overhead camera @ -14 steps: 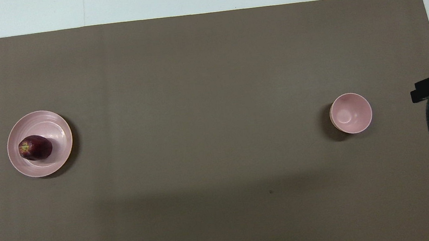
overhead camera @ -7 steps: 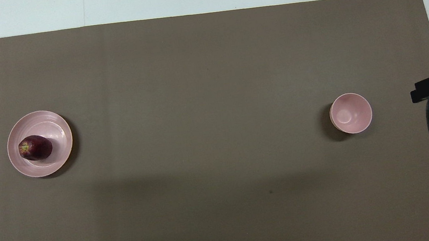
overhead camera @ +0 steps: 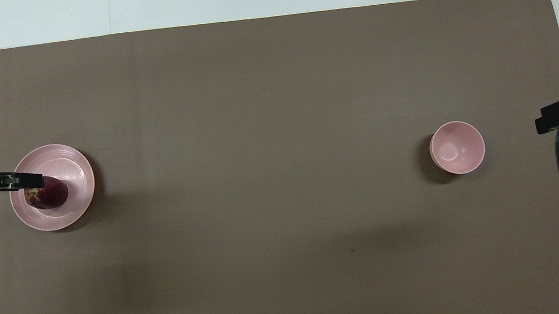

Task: Move apple from plate to bowl
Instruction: 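Lower the left gripper onto the apple on the pink plate and grasp it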

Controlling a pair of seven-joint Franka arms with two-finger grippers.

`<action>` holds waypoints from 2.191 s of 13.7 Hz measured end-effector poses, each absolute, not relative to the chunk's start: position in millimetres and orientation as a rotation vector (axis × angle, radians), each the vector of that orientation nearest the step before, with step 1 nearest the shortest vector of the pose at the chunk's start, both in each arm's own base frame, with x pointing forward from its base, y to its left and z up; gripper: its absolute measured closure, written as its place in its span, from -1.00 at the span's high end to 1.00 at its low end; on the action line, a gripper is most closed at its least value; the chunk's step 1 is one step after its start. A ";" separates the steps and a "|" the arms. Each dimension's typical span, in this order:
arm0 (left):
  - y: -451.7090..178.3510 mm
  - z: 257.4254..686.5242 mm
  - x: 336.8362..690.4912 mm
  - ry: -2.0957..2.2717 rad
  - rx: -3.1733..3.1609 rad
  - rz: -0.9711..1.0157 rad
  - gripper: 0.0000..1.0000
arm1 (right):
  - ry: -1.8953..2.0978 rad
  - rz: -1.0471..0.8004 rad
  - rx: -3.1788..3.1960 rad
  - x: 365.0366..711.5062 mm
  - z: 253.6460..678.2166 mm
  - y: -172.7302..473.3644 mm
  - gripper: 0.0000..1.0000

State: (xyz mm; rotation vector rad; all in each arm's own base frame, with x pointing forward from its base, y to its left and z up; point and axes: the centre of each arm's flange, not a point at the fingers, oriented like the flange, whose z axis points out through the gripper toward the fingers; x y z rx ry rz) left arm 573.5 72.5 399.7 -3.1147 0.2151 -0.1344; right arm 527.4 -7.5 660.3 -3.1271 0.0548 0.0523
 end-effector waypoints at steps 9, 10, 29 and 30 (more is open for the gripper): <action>74.7 346.8 560.8 0.278 -3.186 -0.086 1.00 | 0.056 0.085 -3.126 525.1 658.6 -7.8 1.00; 74.7 344.0 560.1 0.284 -3.186 -0.083 1.00 | 0.056 0.085 -3.126 525.1 658.6 -7.9 1.00; 93.5 354.0 569.4 0.375 -3.200 -0.179 0.42 | 0.385 0.238 -3.001 509.0 634.2 -30.9 1.00; 91.6 363.1 568.9 0.381 -3.203 -0.185 0.42 | 0.399 0.251 -2.980 509.3 630.5 -28.5 1.00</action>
